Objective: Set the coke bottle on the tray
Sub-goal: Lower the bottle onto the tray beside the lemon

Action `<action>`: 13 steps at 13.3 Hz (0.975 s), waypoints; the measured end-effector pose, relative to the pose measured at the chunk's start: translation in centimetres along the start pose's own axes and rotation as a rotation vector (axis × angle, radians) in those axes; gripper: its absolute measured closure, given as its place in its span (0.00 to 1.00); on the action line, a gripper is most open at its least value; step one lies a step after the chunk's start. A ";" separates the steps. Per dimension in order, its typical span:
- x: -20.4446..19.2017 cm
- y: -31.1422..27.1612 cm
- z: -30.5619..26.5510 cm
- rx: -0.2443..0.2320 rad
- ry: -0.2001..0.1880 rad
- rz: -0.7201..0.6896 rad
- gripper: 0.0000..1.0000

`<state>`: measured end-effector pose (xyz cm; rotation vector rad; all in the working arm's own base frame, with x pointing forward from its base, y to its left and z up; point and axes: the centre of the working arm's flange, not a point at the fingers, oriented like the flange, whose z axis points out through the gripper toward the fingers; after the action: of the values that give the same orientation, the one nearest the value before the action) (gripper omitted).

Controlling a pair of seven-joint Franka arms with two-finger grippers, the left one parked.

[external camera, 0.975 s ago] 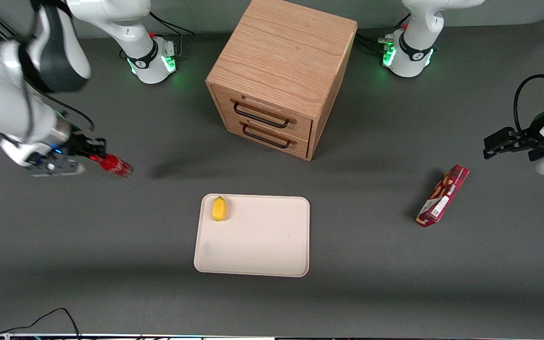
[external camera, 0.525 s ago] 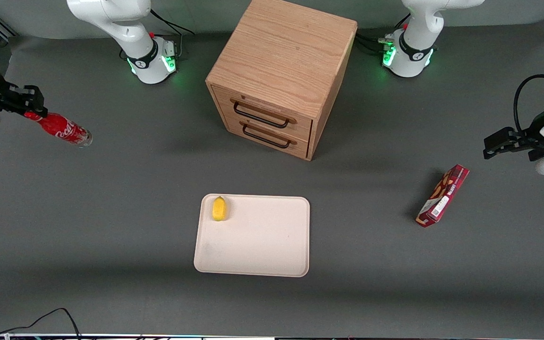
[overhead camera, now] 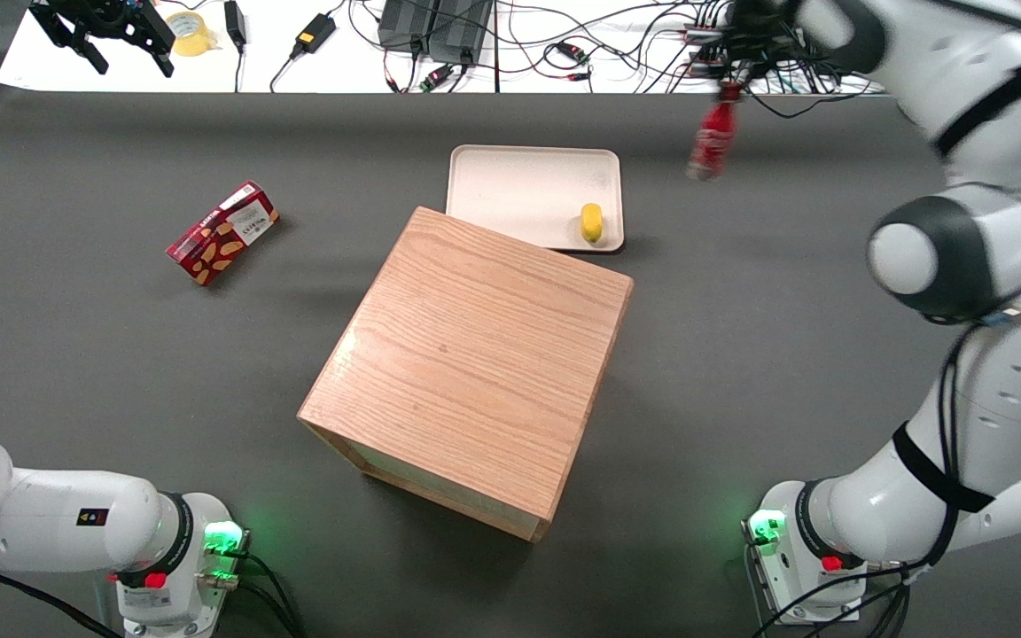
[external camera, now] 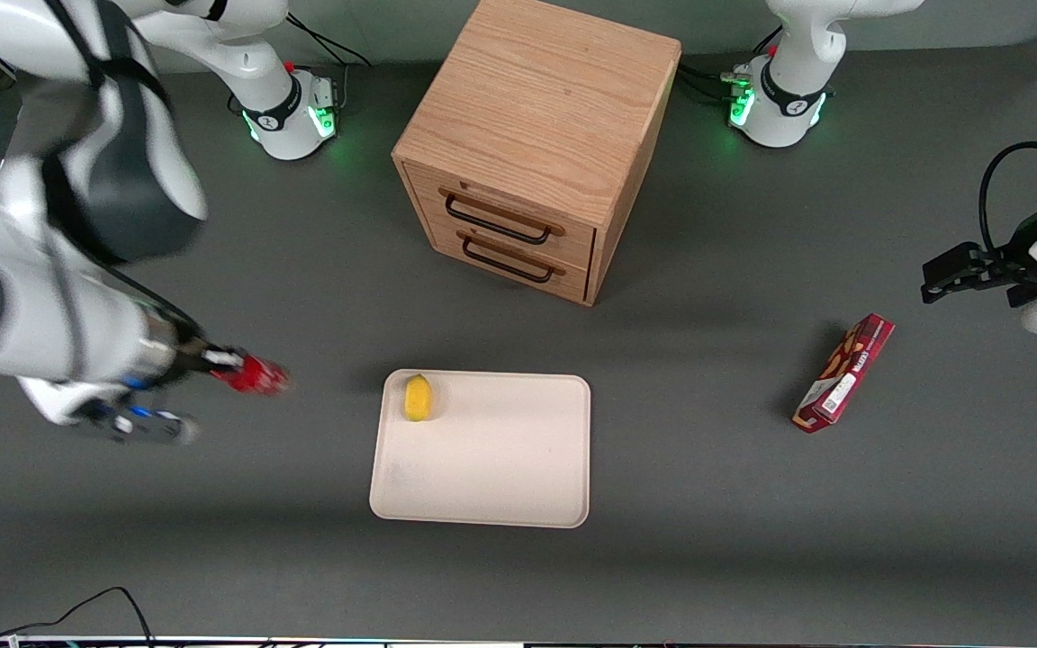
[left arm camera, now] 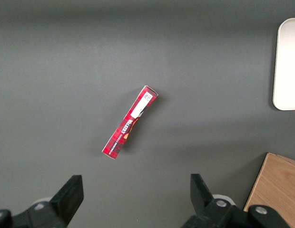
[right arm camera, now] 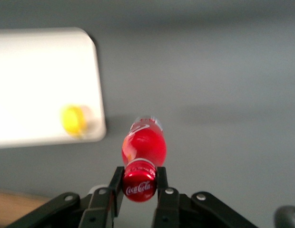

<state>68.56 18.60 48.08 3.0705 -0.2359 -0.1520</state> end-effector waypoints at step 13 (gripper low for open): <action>3.8 -10.7 13.2 0.098 0.130 0.112 0.63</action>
<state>72.52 27.90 33.90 3.1371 -0.4195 0.0670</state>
